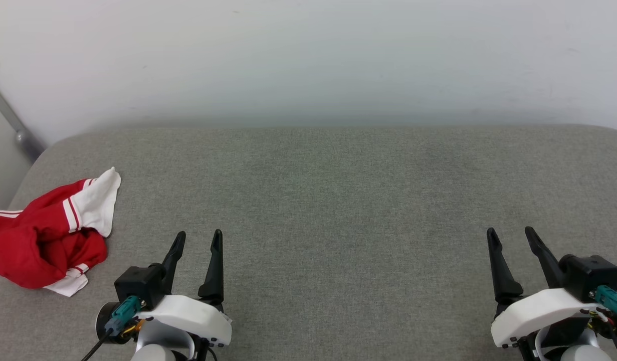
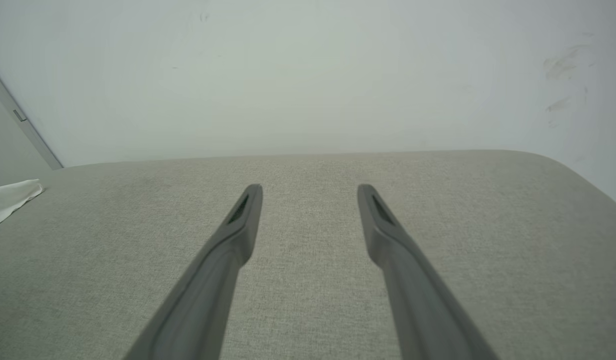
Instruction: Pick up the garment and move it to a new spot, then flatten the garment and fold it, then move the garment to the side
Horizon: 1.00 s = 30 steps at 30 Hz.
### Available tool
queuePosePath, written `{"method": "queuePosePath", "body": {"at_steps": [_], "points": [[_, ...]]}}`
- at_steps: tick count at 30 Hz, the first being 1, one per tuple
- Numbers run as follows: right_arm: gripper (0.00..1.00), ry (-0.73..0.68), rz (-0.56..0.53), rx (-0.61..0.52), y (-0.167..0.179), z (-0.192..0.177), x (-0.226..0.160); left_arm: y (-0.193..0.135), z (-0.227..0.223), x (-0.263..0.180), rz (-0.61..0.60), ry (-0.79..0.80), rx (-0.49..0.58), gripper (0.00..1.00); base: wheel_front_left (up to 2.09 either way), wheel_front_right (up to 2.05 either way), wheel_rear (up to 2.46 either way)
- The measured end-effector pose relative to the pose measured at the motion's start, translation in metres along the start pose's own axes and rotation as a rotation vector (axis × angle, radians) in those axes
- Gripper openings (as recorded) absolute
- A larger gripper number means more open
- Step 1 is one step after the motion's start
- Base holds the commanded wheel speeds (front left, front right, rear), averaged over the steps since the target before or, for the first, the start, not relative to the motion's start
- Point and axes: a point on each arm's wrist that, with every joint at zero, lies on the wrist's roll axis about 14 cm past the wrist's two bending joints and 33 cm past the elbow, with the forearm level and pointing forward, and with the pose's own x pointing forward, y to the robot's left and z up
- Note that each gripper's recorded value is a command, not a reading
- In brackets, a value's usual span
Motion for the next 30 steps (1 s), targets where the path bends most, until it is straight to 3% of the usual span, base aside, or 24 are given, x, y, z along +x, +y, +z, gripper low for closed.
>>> {"method": "queuePosePath", "body": {"at_steps": [30], "points": [[1.00,-0.019,0.005,-0.117,0.0004,0.0013,-0.0005,0.0008,-0.0032,-0.0032,-0.016,-0.009,0.201,1.00,0.00,0.00,0.00]]}}
